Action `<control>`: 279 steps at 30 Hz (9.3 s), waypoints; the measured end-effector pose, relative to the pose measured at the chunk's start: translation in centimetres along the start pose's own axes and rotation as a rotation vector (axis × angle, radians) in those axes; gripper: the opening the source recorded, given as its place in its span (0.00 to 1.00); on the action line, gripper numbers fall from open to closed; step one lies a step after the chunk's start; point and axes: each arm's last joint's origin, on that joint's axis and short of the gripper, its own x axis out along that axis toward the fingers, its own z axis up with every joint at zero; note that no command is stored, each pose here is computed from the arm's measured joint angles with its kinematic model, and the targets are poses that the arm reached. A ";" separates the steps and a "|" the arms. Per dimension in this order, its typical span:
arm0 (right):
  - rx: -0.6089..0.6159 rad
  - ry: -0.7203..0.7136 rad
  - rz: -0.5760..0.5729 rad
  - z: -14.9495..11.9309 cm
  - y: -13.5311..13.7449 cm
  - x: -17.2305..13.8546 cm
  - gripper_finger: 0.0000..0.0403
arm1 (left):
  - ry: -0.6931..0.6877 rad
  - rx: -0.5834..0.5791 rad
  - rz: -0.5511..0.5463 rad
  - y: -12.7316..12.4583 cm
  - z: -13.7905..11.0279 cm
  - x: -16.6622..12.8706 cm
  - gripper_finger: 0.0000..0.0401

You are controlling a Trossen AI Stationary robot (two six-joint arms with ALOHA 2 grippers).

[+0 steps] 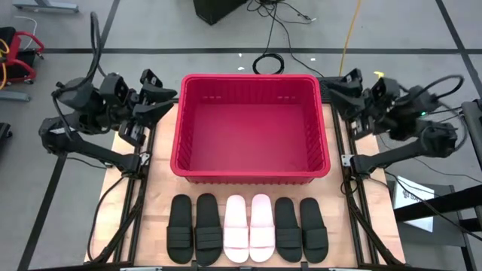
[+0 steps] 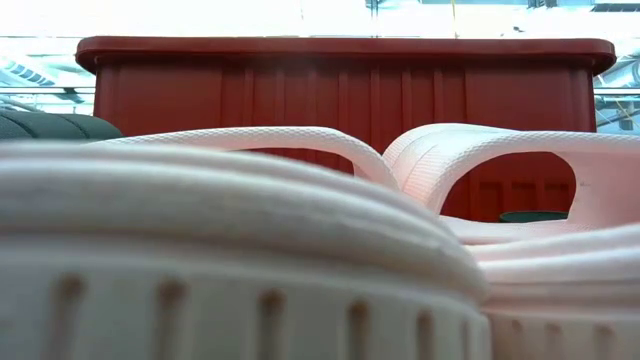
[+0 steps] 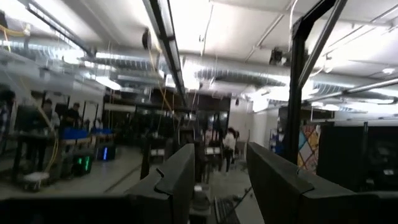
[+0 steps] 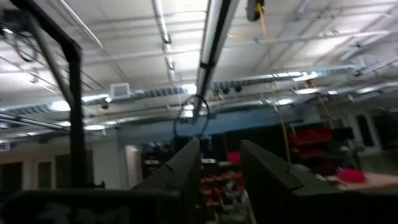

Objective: Pick and place slides into bin
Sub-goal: Put the black slipper into the red bin

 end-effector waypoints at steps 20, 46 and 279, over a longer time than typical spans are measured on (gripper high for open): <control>0.108 -0.022 -0.020 2.5 0.4 1.2 0.26 | 0.031 0.025 0.017 -0.1 2.9 1.3 0.38; 0.167 -0.087 -0.008 -2.6 0.2 2.4 0.26 | 0.027 -0.237 -0.003 -0.2 2.5 1.9 0.38; 0.781 1.806 0.273 -33.5 11.0 -19.9 0.11 | 0.437 -0.367 -0.075 -0.6 -3.6 4.5 0.38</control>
